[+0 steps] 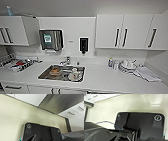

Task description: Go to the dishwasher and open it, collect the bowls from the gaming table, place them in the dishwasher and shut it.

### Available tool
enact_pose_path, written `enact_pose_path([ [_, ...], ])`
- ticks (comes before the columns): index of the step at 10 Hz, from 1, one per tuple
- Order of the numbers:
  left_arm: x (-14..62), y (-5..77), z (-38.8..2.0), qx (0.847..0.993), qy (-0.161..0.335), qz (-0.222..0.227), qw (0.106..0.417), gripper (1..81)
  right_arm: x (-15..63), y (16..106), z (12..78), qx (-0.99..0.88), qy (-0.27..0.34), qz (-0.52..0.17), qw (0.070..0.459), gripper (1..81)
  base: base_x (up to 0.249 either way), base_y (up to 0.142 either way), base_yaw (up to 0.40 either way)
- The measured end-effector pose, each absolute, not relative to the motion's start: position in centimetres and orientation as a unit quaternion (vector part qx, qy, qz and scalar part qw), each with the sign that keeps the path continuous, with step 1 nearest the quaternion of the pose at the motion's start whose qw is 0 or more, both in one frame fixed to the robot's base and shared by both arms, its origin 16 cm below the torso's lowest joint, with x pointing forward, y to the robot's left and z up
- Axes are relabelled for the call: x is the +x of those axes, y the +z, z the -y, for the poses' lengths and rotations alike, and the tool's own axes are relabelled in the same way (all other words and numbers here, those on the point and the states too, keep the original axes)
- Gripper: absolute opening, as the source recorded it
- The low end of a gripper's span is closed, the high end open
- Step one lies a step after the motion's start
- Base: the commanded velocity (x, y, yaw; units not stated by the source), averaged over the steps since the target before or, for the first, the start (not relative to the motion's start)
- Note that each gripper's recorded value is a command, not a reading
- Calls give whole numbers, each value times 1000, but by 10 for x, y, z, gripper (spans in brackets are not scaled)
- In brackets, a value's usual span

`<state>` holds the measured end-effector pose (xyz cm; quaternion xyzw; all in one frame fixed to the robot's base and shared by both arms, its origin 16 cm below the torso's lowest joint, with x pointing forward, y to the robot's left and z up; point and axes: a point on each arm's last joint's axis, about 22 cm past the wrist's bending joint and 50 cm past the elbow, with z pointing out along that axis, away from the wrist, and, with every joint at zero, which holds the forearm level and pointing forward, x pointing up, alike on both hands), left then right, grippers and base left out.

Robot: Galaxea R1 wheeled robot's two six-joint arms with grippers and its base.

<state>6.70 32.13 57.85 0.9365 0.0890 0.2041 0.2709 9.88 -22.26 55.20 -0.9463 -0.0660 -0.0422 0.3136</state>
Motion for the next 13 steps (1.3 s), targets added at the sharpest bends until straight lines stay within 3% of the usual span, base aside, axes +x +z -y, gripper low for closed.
enact_pose_path([
  [4, 121, 652, -330, 916, 240, -87, 310, 811, 158, 566, 235, -944, -61, 60, 318, 811, 0, 0, 0],
  [8, 166, 725, -351, 900, 282, -75, 324, 811, 198, 565, 248, -945, -73, 54, 314, 811, 0, 0, 0],
  [13, 192, 762, -325, 874, 321, -42, 362, 811, 242, 561, 249, -942, -98, 51, 317, 811, 0, 0, 0],
])
